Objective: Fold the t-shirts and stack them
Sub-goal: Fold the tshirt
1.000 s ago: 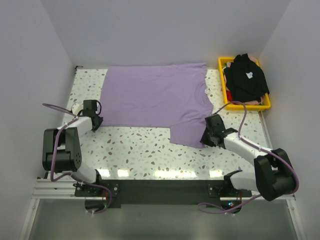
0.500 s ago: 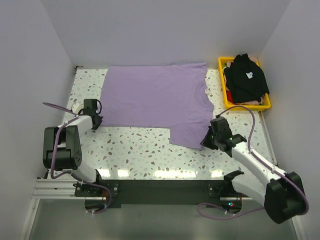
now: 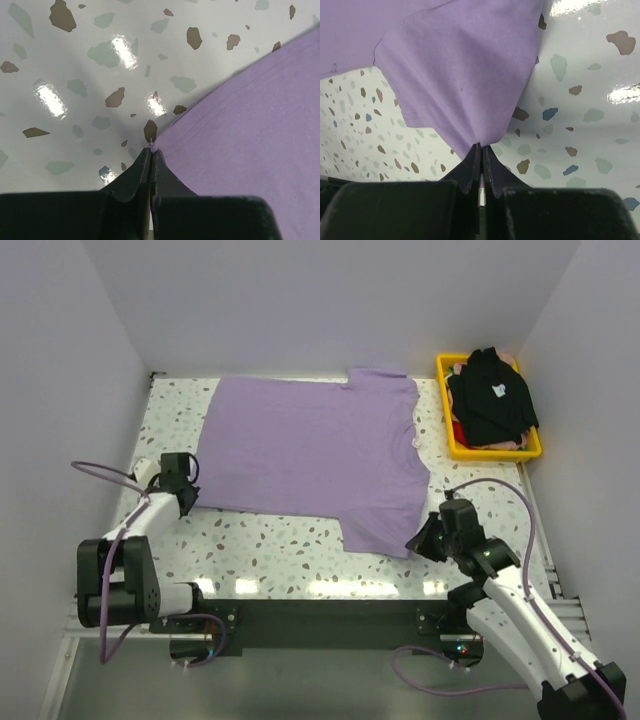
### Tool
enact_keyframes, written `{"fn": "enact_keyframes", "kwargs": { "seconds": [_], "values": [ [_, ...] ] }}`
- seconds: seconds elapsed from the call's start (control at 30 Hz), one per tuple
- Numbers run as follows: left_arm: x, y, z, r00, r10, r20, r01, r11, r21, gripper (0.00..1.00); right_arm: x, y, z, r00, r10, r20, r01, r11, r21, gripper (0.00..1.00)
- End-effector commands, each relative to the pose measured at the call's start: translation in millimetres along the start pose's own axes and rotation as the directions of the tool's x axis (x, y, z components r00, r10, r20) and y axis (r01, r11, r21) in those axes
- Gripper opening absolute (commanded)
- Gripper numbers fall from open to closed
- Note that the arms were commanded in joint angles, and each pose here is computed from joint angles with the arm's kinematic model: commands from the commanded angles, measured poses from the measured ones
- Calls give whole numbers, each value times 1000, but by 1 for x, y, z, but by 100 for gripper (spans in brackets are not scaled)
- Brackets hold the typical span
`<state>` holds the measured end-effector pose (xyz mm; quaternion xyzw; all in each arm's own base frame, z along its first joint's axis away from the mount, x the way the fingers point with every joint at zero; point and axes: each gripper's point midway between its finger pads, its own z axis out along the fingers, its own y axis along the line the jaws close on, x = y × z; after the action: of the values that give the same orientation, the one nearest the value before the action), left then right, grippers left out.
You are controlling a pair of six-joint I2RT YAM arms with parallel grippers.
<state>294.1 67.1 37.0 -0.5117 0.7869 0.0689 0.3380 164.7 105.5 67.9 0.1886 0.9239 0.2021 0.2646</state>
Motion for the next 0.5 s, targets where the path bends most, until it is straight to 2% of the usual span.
{"fn": "enact_keyframes", "kwargs": {
  "seconds": [0.0,0.17,0.3,0.37,0.4,0.43,0.47],
  "values": [
    [-14,13,-10,998,-18,68,19,1000,-16,0,8,1,-13,999,-12,-33,12,1000,-16,0],
    [-26,-10,-17,997,-27,75,23,998,58,0,-25,13,-18,993,-106,46,106,994,14,0],
    [-36,-38,-13,998,-3,59,-3,996,91,0,-72,39,-16,977,-176,118,170,984,56,0],
    [-40,-49,-6,999,11,47,-14,996,83,0,-82,48,2,974,-208,85,202,977,72,0],
    [-40,-53,-3,999,15,42,-19,996,84,0,-97,60,1,969,-221,105,215,974,70,0],
    [-41,-58,0,999,20,37,-24,996,87,0,-98,58,18,971,-234,58,227,968,105,0],
    [-41,-64,6,999,28,31,-30,996,82,0,-111,70,19,965,-253,75,245,964,98,0]
  ]
}}
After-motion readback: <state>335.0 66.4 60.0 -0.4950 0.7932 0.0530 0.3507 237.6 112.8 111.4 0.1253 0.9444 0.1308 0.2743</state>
